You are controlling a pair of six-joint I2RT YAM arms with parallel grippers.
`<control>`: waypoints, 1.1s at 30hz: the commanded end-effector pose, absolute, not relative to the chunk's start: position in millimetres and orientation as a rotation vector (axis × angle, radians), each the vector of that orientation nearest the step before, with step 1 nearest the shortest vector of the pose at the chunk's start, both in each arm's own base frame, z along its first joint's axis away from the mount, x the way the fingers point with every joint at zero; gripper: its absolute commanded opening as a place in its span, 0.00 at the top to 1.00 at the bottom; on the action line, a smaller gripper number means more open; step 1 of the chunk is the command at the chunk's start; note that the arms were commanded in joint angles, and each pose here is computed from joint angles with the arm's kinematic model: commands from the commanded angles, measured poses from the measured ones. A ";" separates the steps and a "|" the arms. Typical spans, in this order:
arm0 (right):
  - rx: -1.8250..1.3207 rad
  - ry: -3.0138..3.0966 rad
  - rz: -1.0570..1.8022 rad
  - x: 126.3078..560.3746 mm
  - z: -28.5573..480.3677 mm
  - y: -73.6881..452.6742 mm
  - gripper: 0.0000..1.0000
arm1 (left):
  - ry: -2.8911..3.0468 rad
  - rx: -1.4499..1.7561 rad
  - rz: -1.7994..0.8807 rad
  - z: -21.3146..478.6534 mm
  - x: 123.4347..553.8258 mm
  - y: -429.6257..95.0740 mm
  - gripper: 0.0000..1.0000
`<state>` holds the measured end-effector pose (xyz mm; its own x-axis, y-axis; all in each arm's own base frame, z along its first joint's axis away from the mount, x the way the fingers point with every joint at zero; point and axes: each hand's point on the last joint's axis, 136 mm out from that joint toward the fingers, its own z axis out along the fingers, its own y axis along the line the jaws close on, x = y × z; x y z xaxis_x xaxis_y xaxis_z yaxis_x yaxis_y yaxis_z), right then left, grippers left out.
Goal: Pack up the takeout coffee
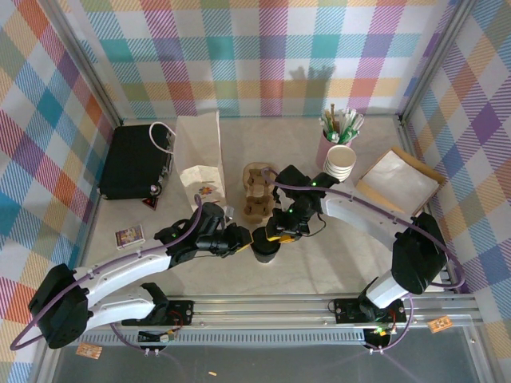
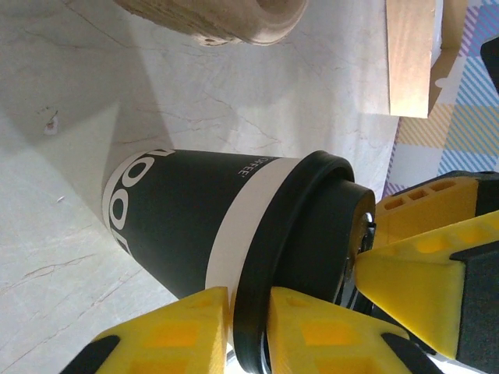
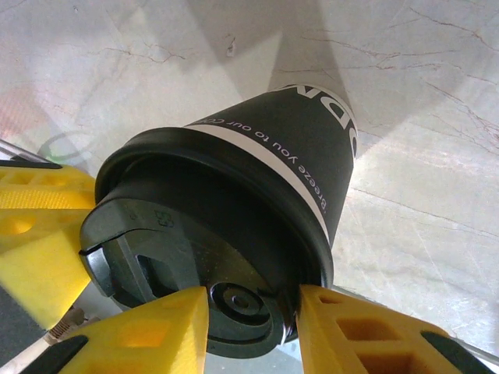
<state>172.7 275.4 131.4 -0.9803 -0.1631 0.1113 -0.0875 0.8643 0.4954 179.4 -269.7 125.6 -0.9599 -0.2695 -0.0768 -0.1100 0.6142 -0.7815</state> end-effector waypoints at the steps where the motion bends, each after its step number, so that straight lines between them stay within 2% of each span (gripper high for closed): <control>1: 0.225 -2.855 -0.729 164.9 127.3 282.5 0.64 | 2.736 -0.341 -1.202 99.9 168.0 -263.6 0.82; 21: 0.342 -2.925 -0.462 158.0 114.5 274.2 0.60 | 2.784 -0.410 -1.100 60.9 155.5 -242.7 0.83; 33: 0.457 -2.943 -0.240 150.9 103.1 266.0 0.57 | 2.831 -0.389 -0.994 41.2 150.9 -233.3 0.79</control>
<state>169.7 280.4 128.1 -0.9624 -0.2701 0.0298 -0.2506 0.9245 0.2871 180.0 -267.7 109.9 -0.9510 -0.2887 -0.1110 -0.0799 0.5762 -0.8134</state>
